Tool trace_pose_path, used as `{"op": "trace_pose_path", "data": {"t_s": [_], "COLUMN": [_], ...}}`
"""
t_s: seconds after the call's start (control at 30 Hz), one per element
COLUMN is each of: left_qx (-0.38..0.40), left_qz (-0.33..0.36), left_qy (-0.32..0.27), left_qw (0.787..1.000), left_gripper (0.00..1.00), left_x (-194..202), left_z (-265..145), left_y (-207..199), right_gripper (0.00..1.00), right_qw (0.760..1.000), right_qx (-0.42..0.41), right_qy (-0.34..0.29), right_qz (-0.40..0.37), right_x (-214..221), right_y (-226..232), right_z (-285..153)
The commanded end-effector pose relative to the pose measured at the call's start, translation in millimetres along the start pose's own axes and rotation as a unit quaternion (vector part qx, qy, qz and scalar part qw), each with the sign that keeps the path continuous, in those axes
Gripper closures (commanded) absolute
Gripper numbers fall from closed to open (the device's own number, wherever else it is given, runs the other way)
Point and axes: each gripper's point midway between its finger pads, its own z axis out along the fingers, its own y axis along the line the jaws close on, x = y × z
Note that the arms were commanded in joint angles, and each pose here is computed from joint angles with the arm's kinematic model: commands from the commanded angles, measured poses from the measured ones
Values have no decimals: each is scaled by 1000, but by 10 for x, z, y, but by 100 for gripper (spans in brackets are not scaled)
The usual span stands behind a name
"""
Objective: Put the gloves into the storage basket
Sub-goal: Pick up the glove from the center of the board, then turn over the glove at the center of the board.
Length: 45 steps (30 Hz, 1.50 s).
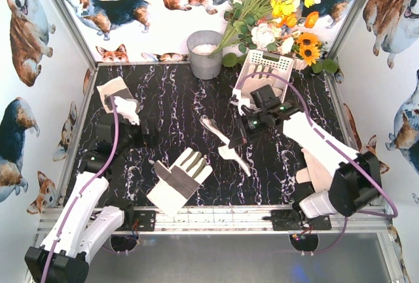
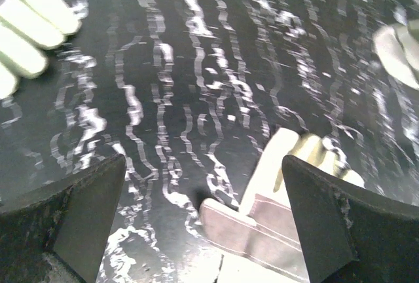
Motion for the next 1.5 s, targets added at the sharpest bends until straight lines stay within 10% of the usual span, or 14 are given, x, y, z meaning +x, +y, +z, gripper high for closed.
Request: {"op": "trace_pose_path", "data": {"t_s": [0.0, 0.4, 1.03, 1.27, 1.47], "left_qx": [194, 487, 622, 581, 551], "left_qz": [39, 26, -17, -34, -63], "left_qy": [-7, -33, -40, -52, -51], "left_qw": [980, 872, 782, 811, 831], "left_gripper": [0, 0, 0, 29, 75], "left_x": [-90, -549, -770, -733, -660], "left_z": [-143, -800, -1214, -1020, -840], "left_y": [-668, -1798, -2396, -2333, -2272], "right_gripper": [100, 100, 100, 100, 100], "right_qw": [981, 931, 895, 910, 917], "right_qx": [-191, -358, -428, -396, -377], "right_qy": [-10, -40, -64, -68, -77], "right_qz": [-24, -67, -112, -104, -101], "right_x": [-77, -182, -262, -239, -225], "right_y": [806, 1599, 2043, 1928, 1871], "right_z": [-366, -980, -1315, -1188, -1150]}}
